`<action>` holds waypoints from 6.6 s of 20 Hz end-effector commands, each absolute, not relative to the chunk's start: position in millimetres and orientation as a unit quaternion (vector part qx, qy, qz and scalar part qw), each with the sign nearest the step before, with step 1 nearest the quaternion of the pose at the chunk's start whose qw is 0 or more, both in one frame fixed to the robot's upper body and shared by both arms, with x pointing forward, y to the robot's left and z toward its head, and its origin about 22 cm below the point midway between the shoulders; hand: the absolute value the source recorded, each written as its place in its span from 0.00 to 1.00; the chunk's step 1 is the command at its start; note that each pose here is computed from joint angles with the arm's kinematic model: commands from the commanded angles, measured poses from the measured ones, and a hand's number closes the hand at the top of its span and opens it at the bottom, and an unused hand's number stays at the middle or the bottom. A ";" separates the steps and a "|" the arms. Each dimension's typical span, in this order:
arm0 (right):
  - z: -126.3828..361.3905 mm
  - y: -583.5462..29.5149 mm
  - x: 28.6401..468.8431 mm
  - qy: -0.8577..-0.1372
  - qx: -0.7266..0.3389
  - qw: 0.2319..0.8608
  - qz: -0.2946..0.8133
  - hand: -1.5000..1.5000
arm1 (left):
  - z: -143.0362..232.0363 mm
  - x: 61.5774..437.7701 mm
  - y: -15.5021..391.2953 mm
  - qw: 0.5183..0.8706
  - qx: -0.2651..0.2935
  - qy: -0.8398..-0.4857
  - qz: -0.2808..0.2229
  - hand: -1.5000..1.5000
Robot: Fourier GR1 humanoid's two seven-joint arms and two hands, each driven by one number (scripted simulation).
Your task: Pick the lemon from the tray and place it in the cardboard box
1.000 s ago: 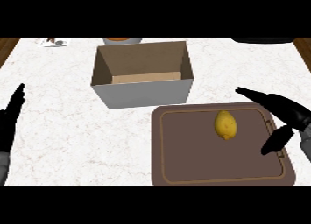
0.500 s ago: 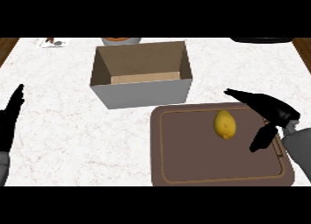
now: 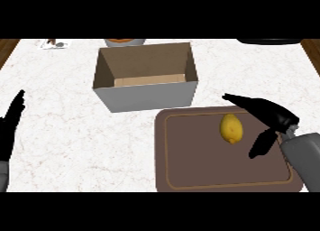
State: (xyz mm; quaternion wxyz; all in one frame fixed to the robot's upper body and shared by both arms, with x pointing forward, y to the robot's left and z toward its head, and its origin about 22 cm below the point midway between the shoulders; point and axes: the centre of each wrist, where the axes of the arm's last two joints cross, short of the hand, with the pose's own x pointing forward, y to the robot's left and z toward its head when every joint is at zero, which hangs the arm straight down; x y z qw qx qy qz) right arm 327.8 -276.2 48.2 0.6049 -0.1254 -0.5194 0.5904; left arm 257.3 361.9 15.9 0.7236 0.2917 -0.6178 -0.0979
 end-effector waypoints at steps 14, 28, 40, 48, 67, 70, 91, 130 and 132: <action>53.5 -241.7 329.4 -0.467 -0.133 0.615 0.621 0.00 | 4.1 262.7 353.6 0.724 0.288 -0.620 -0.093 0.50; 20.8 -215.1 331.5 -0.540 -0.256 0.546 0.588 1.00 | 16.3 265.9 342.9 0.719 0.300 -0.620 -0.098 0.50; 23.1 -151.7 243.3 -0.405 -0.526 0.679 0.314 1.00 | 14.3 249.2 374.5 0.727 0.314 -0.606 -0.081 0.50; 109.9 -89.5 186.0 -0.488 -0.627 0.556 0.244 1.00 | 7.1 245.0 369.7 0.726 0.302 -0.611 -0.090 0.50; 195.6 -31.1 302.6 -0.601 -0.523 0.581 0.169 1.00 | 27.2 275.9 348.2 0.716 0.283 -0.628 -0.111 0.50; 216.5 -39.3 329.1 -0.600 -0.508 0.602 0.139 1.00 | 10.2 270.6 346.6 0.718 0.283 -0.626 -0.107 0.50; 131.7 -61.6 440.8 -0.518 -0.470 0.712 0.063 0.00 | 22.1 286.9 333.4 0.714 0.256 -0.640 -0.125 0.50; 100.0 -170.1 291.7 -0.667 -0.410 0.617 -0.080 0.00 | 4.5 237.8 362.7 0.732 0.318 -0.598 -0.078 0.50; 89.1 -186.1 262.6 -0.657 -0.412 0.628 -0.062 0.00 | 22.7 255.1 368.2 0.728 0.313 -0.605 -0.072 0.50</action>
